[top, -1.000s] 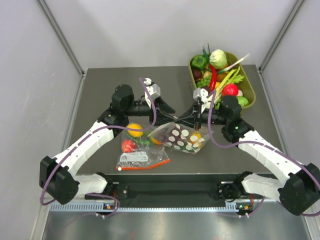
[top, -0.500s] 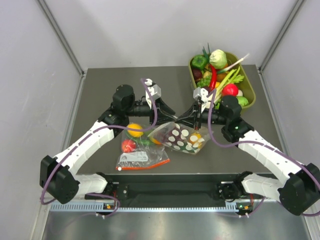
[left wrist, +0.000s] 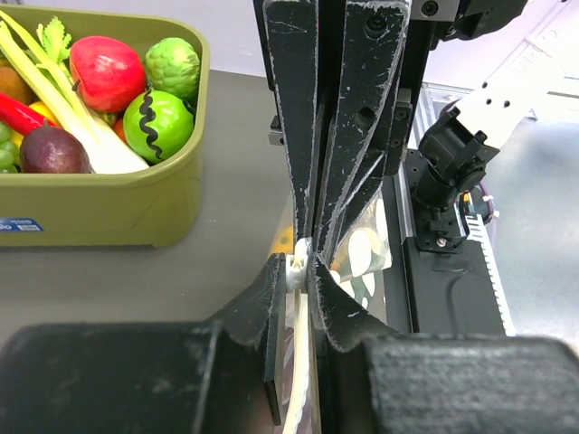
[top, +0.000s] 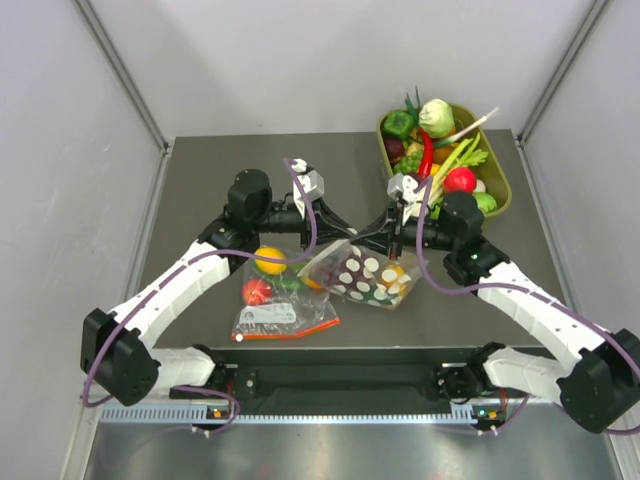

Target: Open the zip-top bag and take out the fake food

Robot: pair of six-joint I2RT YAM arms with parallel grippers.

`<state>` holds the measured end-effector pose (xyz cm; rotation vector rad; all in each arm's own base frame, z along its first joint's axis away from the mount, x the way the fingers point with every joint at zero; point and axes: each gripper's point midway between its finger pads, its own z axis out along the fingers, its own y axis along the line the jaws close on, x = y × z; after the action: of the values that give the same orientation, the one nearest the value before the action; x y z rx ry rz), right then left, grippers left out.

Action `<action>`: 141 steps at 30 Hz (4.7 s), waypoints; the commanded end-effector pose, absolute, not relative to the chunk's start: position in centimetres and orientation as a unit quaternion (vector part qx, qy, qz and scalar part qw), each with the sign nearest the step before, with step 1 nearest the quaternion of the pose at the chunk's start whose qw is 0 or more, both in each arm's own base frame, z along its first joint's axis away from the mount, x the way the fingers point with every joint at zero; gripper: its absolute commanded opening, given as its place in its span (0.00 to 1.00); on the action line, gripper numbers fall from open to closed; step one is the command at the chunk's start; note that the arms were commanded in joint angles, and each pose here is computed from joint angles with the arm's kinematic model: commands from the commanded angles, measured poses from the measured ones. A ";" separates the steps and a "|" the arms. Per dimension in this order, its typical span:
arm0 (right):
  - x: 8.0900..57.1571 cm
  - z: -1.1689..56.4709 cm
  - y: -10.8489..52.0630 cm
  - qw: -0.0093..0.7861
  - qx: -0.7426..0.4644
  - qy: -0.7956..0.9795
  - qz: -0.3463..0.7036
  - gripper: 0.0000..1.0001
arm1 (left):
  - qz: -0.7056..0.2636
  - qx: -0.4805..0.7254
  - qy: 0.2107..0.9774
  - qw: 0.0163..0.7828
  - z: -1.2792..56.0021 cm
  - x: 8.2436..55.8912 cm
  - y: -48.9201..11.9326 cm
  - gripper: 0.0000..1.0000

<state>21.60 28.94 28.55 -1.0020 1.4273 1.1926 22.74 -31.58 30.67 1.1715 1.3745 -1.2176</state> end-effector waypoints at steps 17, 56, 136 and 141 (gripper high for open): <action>23.7 37.4 26.6 0.646 -0.353 0.529 0.422 0.00 | -0.490 0.475 0.576 0.450 29.2 22.7 -31.4 0.02; 34.1 46.1 27.3 0.707 -0.247 0.472 0.466 0.00 | -0.406 0.400 0.669 0.477 24.7 24.3 -28.4 0.00; 28.4 19.3 39.2 0.438 -0.356 0.745 0.354 0.70 | -0.359 0.270 0.770 0.454 17.3 22.4 -25.1 0.00; 28.1 19.6 39.9 0.431 -0.363 0.740 0.366 0.70 | -0.355 0.269 0.775 0.448 16.8 22.4 -25.1 0.00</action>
<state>28.15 37.58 16.35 -0.8923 1.9483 0.8346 22.32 -25.01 16.30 0.6652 1.9456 -0.8826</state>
